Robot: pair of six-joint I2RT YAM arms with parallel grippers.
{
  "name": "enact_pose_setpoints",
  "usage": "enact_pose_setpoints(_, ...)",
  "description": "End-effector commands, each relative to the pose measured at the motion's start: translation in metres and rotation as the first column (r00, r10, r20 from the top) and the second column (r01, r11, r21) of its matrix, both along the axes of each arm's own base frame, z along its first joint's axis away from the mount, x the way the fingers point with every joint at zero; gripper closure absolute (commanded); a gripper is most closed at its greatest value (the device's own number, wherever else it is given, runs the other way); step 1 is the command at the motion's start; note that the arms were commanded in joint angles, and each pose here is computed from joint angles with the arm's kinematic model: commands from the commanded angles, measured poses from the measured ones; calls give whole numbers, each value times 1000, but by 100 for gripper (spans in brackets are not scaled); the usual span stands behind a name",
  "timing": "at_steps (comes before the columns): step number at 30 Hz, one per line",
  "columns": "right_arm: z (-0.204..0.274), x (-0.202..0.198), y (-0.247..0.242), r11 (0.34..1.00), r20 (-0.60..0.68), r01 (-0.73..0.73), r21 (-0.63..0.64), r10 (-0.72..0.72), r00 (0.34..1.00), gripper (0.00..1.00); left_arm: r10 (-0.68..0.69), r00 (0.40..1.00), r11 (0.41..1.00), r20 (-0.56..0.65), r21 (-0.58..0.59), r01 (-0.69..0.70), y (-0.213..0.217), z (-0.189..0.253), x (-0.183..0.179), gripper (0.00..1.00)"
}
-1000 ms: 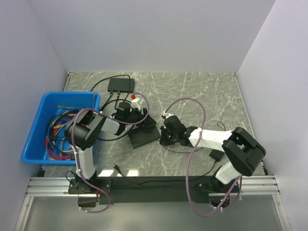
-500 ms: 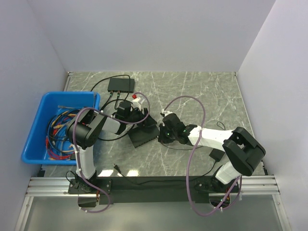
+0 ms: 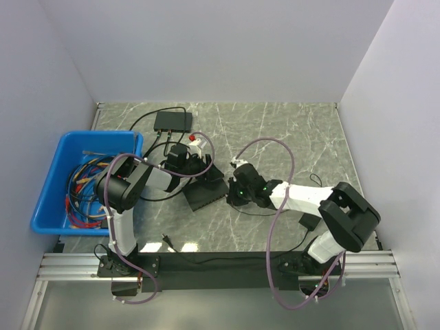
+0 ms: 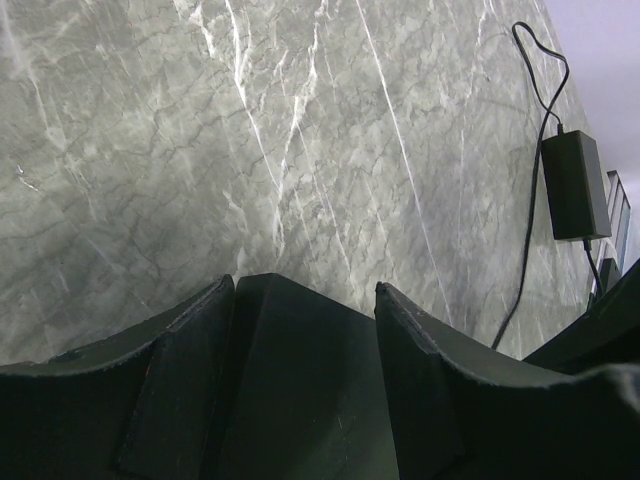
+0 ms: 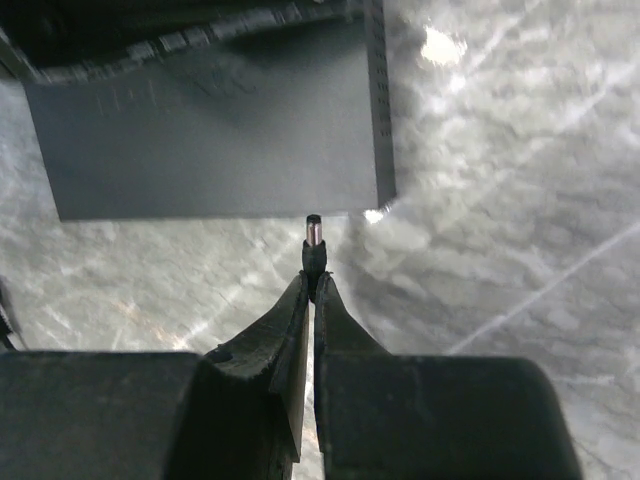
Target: Insert the plug into the switch port
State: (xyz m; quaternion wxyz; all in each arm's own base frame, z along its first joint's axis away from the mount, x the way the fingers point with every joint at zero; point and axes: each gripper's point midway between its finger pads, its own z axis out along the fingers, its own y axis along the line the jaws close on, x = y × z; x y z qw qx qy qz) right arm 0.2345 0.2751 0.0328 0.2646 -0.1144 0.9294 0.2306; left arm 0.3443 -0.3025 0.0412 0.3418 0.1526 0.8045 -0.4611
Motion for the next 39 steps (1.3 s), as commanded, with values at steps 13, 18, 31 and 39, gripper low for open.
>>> enact_pose_setpoints(13,5,-3,-11,1000,48,-2,6,1,999,100,-30,999,999,34,-14,30,-5,5,4,36)
enact_pose_setpoints(18,-5,0,-6,1000,11,-8,-15,8,1000,100,-38,998,999,50,-16,39,-4,7,3,36)
enact_pose_setpoints(31,-4,12,-8,999,22,17,-29,-16,1000,100,-51,998,999,43,-7,52,-4,0,2,36)
enact_pose_setpoints(39,0,18,-6,1000,28,22,-18,-22,999,100,-58,998,998,39,-9,58,-7,-1,2,37)
